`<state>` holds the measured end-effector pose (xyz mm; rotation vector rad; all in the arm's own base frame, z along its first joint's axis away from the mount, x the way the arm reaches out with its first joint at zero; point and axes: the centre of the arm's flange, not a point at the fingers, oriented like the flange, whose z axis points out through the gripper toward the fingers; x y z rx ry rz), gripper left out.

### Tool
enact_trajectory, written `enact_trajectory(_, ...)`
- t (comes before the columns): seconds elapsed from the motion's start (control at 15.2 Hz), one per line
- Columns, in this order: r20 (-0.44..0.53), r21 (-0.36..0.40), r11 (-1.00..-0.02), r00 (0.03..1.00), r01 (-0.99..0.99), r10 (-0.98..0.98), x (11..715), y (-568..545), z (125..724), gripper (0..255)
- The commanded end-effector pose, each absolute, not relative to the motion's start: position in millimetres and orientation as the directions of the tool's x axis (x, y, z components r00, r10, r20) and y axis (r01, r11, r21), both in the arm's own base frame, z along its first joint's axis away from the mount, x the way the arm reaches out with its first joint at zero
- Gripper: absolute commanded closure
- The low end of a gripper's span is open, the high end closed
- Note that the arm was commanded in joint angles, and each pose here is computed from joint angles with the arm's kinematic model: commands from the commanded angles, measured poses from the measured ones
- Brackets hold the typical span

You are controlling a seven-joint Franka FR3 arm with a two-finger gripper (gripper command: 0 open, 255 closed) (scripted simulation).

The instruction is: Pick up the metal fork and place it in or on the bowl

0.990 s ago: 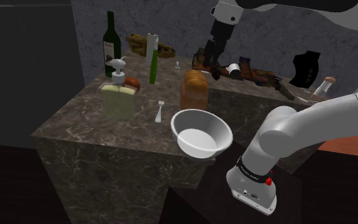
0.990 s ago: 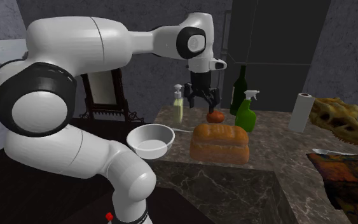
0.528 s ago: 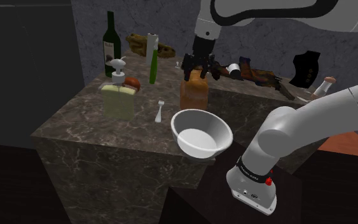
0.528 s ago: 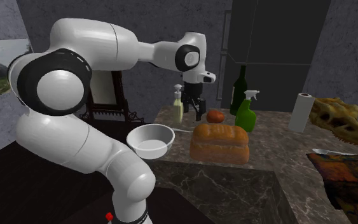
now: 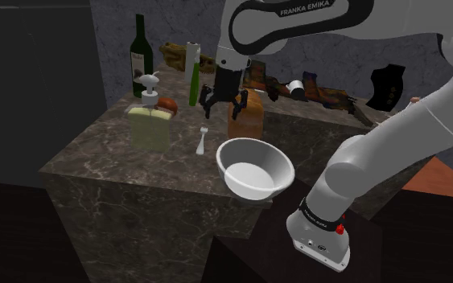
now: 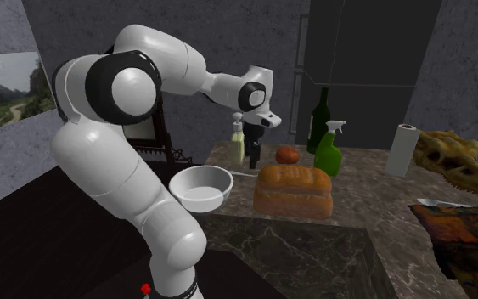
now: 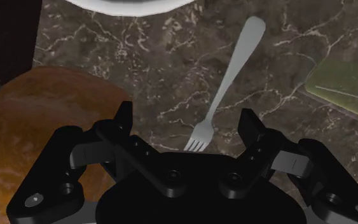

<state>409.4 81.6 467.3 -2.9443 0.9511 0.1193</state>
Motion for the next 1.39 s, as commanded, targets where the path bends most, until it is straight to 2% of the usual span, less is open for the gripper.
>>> enact_trajectory(0.0, -0.111, -0.018, -0.745, 0.742, -0.667, -0.662, 424.7, 92.7, 448.4, 0)
enact_trajectory(0.2, -0.144, -0.012, -0.641, 0.636, -0.767, -0.758, 448.9, 107.5, 421.5, 0)
enact_trajectory(0.73, -0.145, -0.012, -0.639, 0.633, -0.769, -0.760, 446.2, 112.6, 381.2, 0)
enact_trajectory(1.25, -0.145, -0.012, -0.639, 0.633, -0.769, -0.760, 446.2, 112.6, 381.3, 0)
enact_trajectory(1.32, -0.145, -0.012, -0.639, 0.633, -0.769, -0.760, 446.2, 112.6, 381.3, 255)
